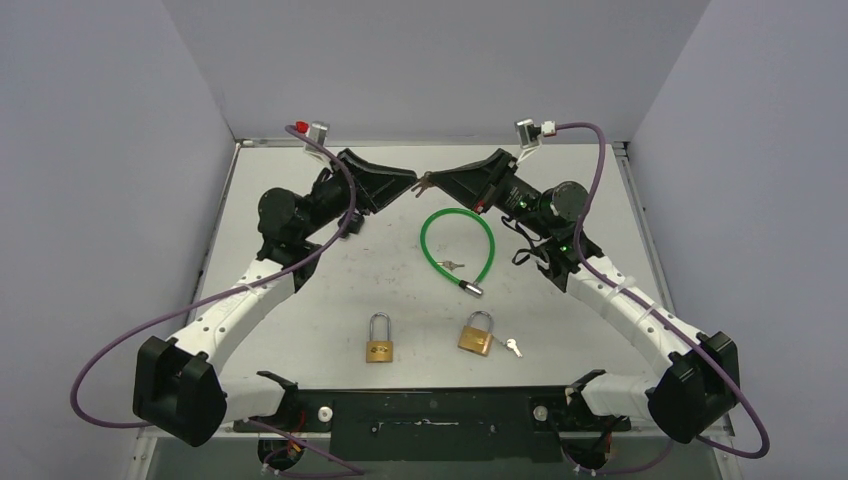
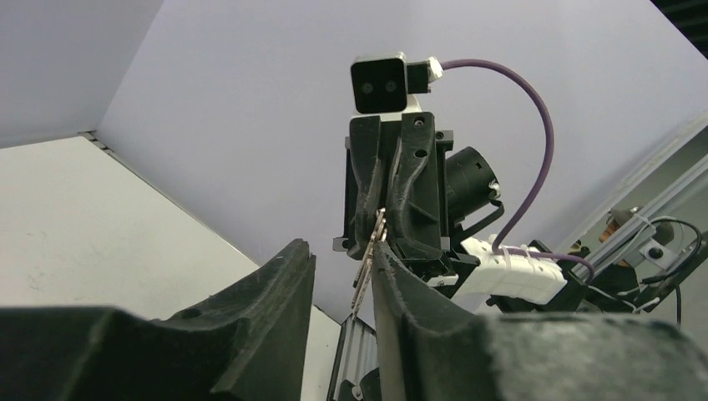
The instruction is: Unlock with the key
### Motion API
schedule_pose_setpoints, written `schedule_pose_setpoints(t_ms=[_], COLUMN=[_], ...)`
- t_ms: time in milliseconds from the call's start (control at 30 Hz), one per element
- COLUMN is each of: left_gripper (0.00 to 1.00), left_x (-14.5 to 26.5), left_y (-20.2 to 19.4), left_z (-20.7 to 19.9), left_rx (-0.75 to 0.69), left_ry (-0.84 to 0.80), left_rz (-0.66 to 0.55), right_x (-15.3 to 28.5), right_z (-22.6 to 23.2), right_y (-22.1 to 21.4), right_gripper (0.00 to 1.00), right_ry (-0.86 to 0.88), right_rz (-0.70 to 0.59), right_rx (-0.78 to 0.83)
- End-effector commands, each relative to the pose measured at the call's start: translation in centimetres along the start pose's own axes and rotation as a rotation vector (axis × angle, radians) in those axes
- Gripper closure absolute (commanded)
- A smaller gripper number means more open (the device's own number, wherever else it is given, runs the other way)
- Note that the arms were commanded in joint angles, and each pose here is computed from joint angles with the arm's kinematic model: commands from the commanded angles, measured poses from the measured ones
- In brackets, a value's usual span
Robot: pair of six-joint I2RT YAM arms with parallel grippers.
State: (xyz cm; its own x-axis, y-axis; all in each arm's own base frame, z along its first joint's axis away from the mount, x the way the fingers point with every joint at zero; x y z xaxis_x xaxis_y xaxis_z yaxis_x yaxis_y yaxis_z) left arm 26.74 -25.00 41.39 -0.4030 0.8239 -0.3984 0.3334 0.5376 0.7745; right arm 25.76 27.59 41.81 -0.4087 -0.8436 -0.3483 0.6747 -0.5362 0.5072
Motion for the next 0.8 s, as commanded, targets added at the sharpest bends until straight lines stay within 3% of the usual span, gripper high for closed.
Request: schedule_pose_setpoints(t_ms=[0,133,200,367,400,533,567,767], left_gripper=[0.74,0.87,0.98,1.00,1.00,1.00,1.00,1.00], left_x=[-0.3,-0.3,-0.3,-0.1,-0.1,0.0,0.0,0.3], left_y=[1.7,1.7,1.8,2.1,2.2,2.4,2.3,1.5], left_z=[-2.8,-2.9,-3.0,-3.5,-3.5,-3.2,-3.1,-3.4], left_rx=[-0.051,-0.063,-0.067,-0.106,-0.120,-0.206,-0.227,-0.338], left_ry=[-0.111,-0.114,-0.119,-0.139,-0.132,-0.087,-0.077,-0.095], left_rz=[-0.015,-0.014,-0.013,-0.030,-0.037,-0.017,-0.001,0.126], right_x=[-0.3,-0.3,-0.4,-0.4,-0.3,0.3,0.6,2.4], right_z=[2.9,2.9,2.9,2.8,2.7,2.0,1.9,1.4], right_y=[1.3,1.3,1.3,1.1,1.0,1.4,1.7,3.1], right_gripper=[1.00,1.00,1.00,1.00,0.95,0.37,0.31,0.26], right_ry=[0.097,0.091,0.093,0.093,0.085,0.028,0.010,-0.057], right_rz=[-0.030,-0.022,-0.019,-0.002,0.005,0.003,-0.001,0.049], right_rx=[0.048,0.046,0.046,0.047,0.050,0.092,0.112,0.250])
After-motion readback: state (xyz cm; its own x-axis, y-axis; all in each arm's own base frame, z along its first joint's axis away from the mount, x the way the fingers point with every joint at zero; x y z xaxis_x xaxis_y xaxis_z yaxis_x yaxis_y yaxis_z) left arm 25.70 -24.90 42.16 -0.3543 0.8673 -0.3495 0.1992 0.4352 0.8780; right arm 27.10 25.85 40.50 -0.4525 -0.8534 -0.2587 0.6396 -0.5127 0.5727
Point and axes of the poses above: each gripper's point midway between its finger pads, its own x axis back along the fingers, its own z axis along the line the jaws close on, y = z × x, the point moved 3 cm from there along x, back along the fingers, and after that the axes turned 11 degrees about -x, right-handed, at the moved point
